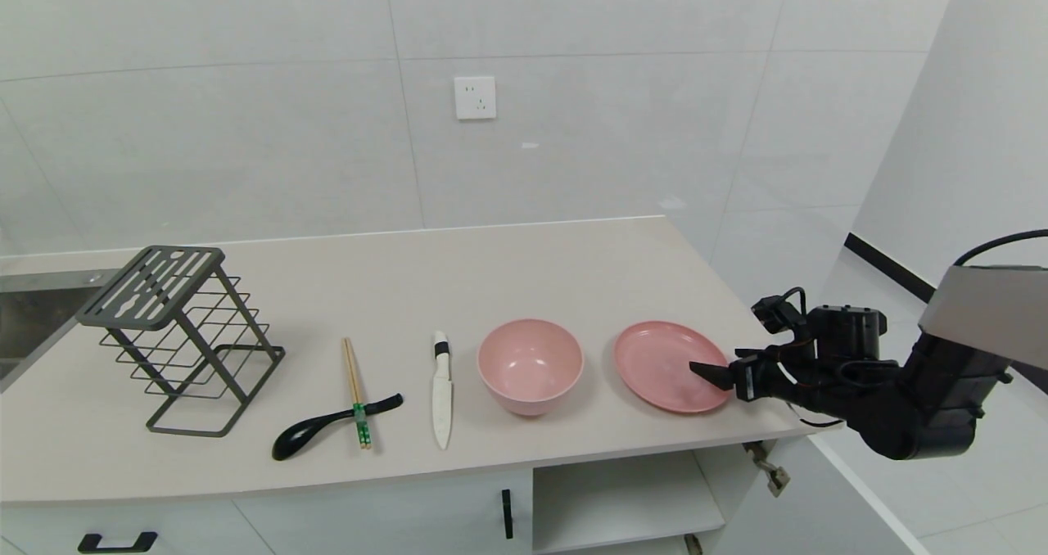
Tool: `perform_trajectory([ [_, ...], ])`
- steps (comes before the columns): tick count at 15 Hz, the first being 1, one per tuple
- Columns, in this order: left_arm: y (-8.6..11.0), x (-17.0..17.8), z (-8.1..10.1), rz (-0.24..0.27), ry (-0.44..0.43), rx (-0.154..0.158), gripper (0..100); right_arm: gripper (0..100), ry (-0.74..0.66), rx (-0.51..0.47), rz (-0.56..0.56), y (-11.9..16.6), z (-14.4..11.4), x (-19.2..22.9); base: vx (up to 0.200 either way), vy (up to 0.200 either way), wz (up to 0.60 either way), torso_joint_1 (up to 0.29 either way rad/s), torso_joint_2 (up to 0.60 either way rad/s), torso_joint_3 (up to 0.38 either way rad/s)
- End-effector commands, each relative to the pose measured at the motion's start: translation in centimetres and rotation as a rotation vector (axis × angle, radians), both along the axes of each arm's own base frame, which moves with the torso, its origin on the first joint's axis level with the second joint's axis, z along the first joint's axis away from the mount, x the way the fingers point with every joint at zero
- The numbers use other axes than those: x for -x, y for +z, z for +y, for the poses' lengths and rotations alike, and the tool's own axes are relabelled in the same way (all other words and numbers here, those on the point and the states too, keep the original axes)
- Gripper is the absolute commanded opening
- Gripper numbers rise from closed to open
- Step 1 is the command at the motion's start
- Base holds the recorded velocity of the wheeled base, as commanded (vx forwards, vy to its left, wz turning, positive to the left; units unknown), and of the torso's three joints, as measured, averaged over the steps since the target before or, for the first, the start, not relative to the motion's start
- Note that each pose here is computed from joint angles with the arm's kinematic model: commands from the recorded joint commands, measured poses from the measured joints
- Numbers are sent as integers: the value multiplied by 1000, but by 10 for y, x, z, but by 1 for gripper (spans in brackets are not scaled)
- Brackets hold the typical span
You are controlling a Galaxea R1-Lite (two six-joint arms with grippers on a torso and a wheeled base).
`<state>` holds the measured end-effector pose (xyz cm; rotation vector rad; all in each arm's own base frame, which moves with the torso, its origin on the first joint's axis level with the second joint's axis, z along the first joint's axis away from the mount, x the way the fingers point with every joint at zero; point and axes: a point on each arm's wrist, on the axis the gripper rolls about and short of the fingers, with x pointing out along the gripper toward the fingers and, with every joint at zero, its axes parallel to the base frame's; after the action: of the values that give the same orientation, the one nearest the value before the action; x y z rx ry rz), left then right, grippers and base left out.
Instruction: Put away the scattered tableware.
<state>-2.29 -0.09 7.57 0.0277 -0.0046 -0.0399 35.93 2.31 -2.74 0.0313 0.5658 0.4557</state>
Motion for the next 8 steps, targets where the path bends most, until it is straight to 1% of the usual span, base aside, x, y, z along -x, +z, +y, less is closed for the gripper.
perform_trajectory([
  [1, 0, 0, 0, 1, 0, 0, 100, 100, 3, 2, 17, -10, 1, -2, 0, 0, 0, 0, 0, 0],
  [6, 0, 0, 0, 1, 2, 0, 100, 100, 54, 2, 13, -15, 19, -1, 0, 0, 0, 0, 0, 0],
  [8, 0, 0, 0, 1, 2, 0, 100, 100, 52, 7, 19, -18, 21, -1, 0, 0, 0, 0, 0, 0],
])
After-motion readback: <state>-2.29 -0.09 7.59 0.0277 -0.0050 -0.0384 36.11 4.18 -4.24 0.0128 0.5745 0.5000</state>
